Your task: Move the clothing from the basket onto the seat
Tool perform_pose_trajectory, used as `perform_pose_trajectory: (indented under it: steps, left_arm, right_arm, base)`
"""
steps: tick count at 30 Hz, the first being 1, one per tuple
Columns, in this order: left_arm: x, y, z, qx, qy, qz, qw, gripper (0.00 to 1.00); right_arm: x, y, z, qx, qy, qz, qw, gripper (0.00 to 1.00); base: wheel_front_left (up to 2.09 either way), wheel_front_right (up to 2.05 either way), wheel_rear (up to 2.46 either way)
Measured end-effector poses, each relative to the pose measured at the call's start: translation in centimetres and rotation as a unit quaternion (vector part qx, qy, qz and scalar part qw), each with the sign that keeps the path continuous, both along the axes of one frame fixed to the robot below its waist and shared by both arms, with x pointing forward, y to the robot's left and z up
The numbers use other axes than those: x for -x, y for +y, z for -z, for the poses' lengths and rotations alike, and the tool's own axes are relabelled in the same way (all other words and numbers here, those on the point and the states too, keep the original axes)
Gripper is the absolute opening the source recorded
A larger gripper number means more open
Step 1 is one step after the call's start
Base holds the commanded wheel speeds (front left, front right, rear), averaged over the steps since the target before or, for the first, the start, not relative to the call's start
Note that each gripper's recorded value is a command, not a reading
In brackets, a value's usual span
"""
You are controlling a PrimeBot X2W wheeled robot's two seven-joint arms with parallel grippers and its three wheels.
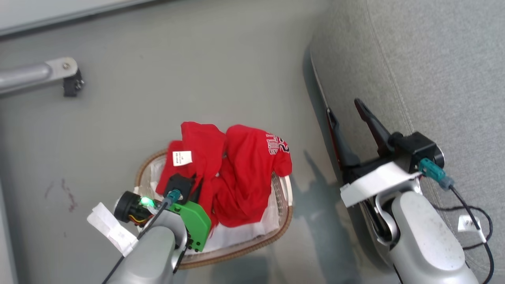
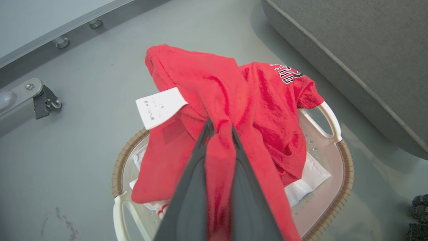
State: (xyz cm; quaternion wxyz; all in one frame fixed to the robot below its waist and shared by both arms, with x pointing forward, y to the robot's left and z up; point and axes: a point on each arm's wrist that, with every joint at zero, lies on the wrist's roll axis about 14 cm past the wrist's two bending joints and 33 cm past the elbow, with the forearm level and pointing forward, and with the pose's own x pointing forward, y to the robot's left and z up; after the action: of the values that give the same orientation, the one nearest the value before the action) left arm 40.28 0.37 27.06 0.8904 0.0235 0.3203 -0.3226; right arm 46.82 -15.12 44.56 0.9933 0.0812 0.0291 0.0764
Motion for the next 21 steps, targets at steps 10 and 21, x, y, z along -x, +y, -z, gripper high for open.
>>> perform_pose_trajectory:
  steps: [10, 21]
  left_arm:
    - [-0.8, -1.2, -10.4, 0.09, -0.115, -0.05, 0.988, 0.0]
    - [-2.5, -0.8, -25.4, 0.194, -0.288, -0.093, 0.933, 0.0]
  right_arm:
    - [4.6, 1.0, -2.0, -0.012, -0.007, -0.006, 1.0, 1.0]
    - [8.2, 2.8, -4.3, -0.017, -0.034, -0.034, 0.999, 1.0]
  base:
    - [0.0, 0.0, 0.0]
    - [0.0, 0.0, 0.0]
